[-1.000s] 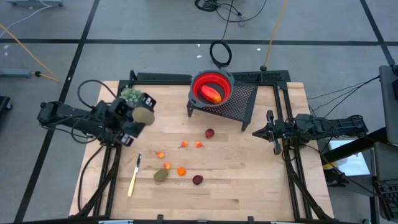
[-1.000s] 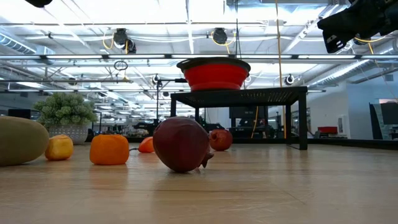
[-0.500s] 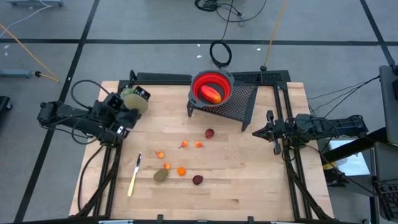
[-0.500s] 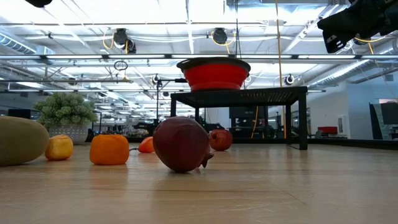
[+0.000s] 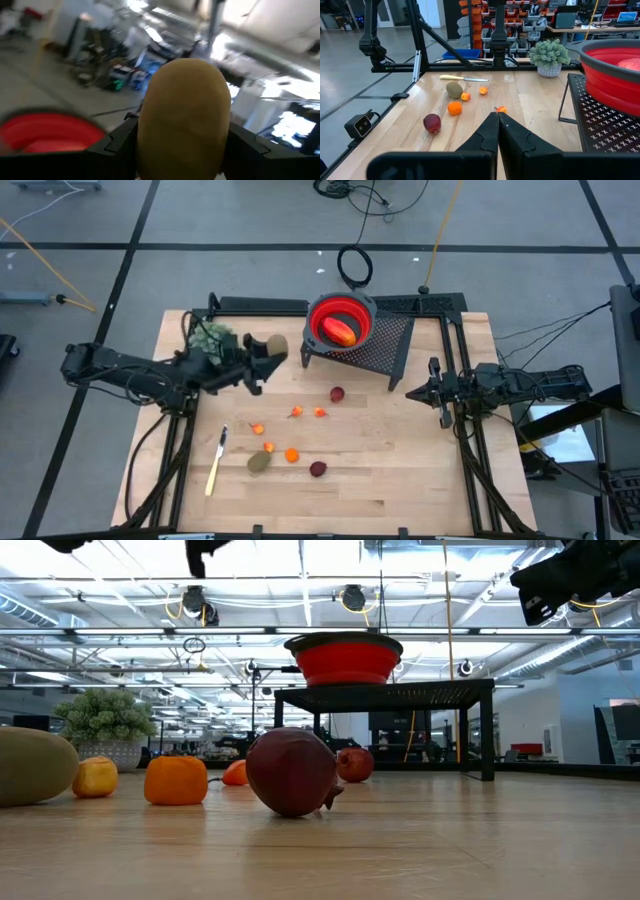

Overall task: Pick & Place Fruit
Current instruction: Put the top kiwi into the red strainer bowl on the shelf

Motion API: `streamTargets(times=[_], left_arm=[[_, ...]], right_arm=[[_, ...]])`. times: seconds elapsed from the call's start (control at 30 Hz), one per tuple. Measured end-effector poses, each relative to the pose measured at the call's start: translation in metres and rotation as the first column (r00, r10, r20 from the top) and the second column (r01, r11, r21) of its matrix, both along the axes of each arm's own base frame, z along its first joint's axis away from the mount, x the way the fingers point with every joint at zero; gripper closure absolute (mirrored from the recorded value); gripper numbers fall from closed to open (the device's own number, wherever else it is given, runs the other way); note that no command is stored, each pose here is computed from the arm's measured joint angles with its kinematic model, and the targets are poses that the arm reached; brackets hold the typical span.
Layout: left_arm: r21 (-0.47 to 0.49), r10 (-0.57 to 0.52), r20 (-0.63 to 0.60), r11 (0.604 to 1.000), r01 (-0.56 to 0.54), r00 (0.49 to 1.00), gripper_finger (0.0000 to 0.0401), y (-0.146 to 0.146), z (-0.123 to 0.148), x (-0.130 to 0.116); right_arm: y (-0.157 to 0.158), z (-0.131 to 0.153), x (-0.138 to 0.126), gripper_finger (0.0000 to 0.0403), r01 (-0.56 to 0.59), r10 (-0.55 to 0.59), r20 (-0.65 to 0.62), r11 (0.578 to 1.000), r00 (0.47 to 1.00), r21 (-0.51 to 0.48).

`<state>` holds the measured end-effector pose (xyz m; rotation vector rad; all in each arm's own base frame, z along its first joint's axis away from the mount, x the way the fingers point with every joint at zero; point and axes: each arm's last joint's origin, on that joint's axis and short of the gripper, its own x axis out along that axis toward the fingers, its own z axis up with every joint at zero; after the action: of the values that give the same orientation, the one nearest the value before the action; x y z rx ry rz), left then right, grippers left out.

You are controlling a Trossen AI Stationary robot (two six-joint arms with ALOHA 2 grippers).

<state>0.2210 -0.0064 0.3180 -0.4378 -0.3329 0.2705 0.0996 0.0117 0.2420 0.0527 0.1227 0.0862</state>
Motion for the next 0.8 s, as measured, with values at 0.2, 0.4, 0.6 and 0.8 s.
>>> streamTargets(times=[0.2,0.4,0.6,0.8], left_arm=[[-0.011,0.102,-0.093,0.995,-0.104,0.99,0.0187,0.003,-0.009,0.001],[0.095,0.214,-0.143,0.975,-0.202,0.966,0.0187,0.005,-0.006,0.004],[0.307,0.34,-0.223,0.914,-0.265,0.914,0.0187,0.011,0.019,0.024],[0.452,0.432,-0.328,0.853,-0.262,0.84,0.0187,0.031,0.046,0.053]], right_arm=[[-0.001,0.0,0.0,0.0403,0.047,-0.047,0.001,0.999,0.999,-0.006],[-0.001,-0.001,0.0,0.0403,0.045,-0.045,-0.005,0.999,0.999,-0.004],[-0.001,-0.001,0.0,0.0403,0.045,-0.045,-0.01,0.999,0.999,-0.005],[-0.001,-0.001,0.0,0.0403,0.046,-0.046,-0.011,0.999,0.999,-0.006]])
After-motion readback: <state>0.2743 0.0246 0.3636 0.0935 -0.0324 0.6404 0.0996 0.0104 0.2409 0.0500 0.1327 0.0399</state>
